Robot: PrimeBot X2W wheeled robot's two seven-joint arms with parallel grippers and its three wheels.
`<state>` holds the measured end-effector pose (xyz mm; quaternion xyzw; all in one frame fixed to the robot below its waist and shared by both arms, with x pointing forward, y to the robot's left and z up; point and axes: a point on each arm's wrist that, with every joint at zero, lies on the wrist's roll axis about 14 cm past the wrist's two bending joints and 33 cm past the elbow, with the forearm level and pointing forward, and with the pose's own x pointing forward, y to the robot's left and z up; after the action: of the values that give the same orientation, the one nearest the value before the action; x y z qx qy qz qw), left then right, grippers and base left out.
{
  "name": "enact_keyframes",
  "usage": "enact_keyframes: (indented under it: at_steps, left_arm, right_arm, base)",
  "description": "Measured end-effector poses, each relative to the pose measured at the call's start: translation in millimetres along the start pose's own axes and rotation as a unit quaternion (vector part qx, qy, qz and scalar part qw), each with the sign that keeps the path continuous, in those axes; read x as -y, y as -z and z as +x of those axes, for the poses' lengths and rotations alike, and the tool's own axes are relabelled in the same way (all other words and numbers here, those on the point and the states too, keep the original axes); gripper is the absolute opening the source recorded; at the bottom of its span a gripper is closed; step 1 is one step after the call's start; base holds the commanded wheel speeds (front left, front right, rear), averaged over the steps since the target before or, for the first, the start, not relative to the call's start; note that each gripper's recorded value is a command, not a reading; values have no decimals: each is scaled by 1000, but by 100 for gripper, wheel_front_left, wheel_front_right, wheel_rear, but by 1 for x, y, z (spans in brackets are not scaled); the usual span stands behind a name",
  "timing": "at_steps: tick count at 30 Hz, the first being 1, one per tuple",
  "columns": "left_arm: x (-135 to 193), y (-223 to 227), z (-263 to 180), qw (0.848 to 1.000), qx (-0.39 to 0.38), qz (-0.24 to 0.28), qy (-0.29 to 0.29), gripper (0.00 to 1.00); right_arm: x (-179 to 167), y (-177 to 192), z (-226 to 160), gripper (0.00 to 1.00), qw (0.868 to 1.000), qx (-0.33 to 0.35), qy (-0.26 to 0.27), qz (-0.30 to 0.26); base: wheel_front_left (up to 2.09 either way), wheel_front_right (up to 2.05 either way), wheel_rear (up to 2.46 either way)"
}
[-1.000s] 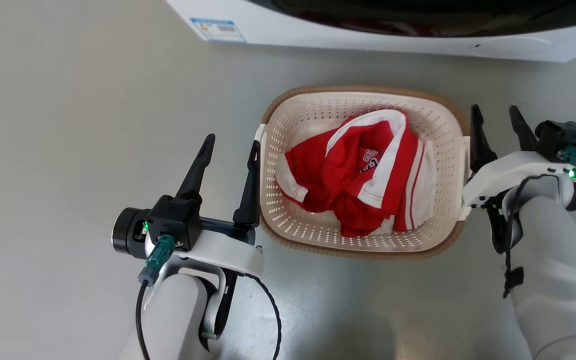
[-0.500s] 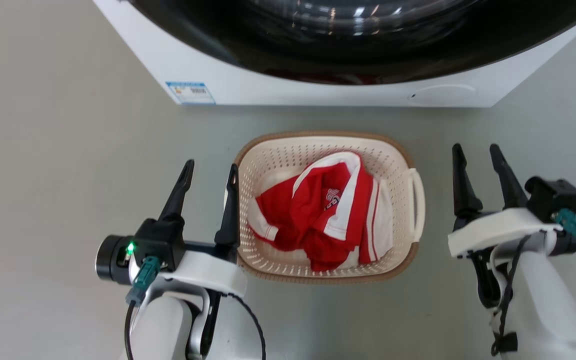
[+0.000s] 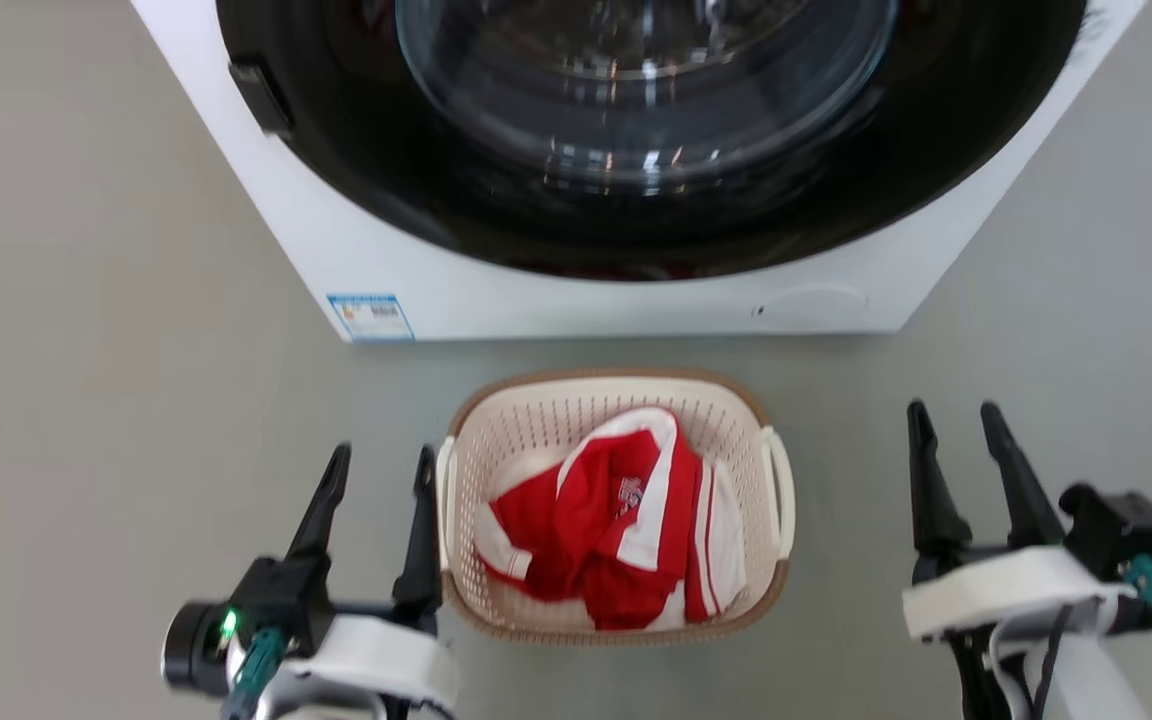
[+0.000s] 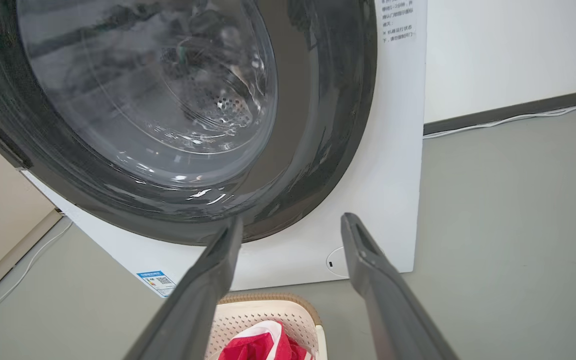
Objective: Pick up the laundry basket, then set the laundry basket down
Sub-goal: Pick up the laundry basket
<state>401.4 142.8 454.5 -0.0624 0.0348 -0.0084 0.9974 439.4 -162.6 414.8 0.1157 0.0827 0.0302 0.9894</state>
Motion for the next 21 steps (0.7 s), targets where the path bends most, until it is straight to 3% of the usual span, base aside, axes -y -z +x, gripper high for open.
enact_keyframes:
  at_steps: [11, 21]
  left_arm:
    - [-13, -26, -51, 999, 35, 1, -25, 100]
    - [-19, -31, -74, 998, 42, 2, -36, 100]
  right_arm:
    - [-4, -32, -64, 100, 999, 48, 0, 4]
    - [1, -39, -96, 100, 998, 65, 10, 8]
  base:
    - [0, 0, 0]
    - [0, 0, 0]
